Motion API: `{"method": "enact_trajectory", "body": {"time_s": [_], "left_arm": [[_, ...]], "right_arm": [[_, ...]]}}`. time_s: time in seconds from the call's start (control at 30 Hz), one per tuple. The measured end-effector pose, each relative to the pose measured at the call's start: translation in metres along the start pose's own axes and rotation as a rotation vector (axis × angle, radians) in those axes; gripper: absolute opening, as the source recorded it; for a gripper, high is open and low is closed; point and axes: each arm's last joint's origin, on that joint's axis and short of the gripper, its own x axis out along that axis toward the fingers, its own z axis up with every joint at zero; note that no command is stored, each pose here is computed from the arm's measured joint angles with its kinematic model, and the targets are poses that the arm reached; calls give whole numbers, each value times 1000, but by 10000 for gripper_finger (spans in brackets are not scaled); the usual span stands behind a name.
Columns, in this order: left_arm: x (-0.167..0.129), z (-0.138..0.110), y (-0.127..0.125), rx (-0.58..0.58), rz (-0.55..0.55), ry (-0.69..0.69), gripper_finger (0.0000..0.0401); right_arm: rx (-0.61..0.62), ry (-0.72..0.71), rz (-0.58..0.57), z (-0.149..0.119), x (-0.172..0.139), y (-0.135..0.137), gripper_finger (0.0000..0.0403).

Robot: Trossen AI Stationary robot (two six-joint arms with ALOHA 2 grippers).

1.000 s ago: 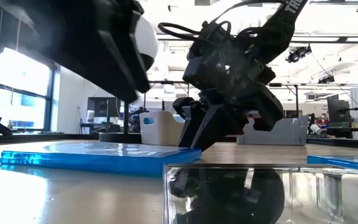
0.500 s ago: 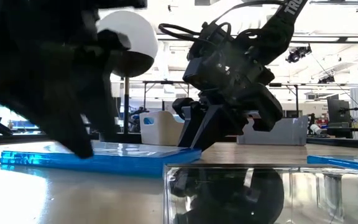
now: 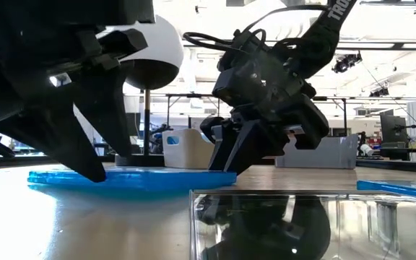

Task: Pick & place jewel cases by type
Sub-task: Put the left blue CD case into the gray bin

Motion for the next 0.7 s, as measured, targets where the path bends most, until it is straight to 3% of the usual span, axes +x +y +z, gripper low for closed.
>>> {"method": "enact_trajectory", "body": {"time_s": [0.43, 0.7], "left_arm": [[-1, -1, -6, -15, -153, 48, 159], [-6, -10, -8, 47, -92, 86, 159]], "right_arm": [[0, 28, -60, -1, -1, -2, 158], [-7, 12, -44, 1, -1, -2, 158]]}}
